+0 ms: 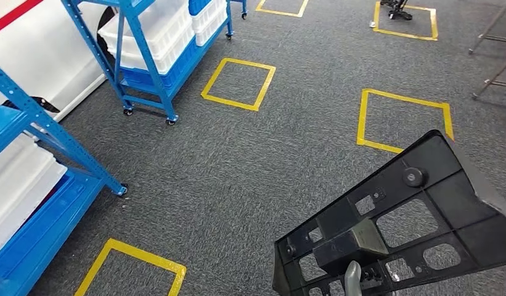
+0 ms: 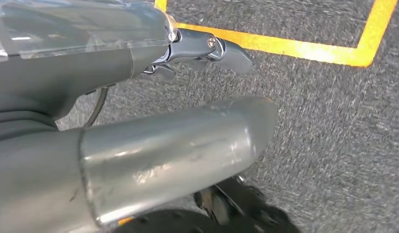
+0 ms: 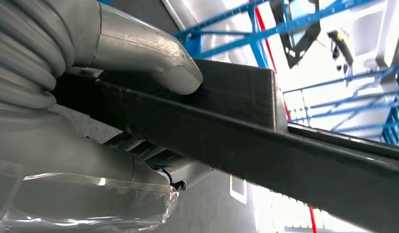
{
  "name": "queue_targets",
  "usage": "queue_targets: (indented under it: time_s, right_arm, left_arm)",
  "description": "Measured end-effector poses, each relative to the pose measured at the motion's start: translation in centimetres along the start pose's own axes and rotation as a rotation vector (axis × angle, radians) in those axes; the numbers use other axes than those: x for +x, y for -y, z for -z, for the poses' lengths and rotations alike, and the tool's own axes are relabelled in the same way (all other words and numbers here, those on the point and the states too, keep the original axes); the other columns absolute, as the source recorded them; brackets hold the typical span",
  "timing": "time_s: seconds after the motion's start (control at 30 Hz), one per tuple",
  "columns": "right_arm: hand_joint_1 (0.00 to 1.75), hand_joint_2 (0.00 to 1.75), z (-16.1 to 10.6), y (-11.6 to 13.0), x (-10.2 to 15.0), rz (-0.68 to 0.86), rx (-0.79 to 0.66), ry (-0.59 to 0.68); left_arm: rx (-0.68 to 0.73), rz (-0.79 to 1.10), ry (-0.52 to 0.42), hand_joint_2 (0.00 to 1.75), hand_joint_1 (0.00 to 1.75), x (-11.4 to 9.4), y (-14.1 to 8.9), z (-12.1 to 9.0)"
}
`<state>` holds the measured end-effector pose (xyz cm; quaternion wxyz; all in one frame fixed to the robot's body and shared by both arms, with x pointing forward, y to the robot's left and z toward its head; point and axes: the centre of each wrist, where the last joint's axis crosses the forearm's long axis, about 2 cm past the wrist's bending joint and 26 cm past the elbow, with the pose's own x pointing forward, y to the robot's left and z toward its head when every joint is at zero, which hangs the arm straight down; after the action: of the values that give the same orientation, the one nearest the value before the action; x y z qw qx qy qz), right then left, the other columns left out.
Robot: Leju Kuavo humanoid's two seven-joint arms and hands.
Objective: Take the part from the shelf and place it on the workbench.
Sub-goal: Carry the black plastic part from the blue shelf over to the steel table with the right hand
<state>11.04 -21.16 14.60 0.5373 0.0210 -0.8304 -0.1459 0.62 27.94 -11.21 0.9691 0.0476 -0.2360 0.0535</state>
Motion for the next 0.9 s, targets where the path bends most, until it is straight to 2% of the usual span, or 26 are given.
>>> queue_targets:
  time_s: [0.9]
  right_arm:
    - [1.75,1.75,-0.47,0.13,-0.04,-0.026,0.011,-0.006]
  left_arm:
    - [-0.002,0.009,0.007,0.00,0.00,0.35,-0.01,0.17]
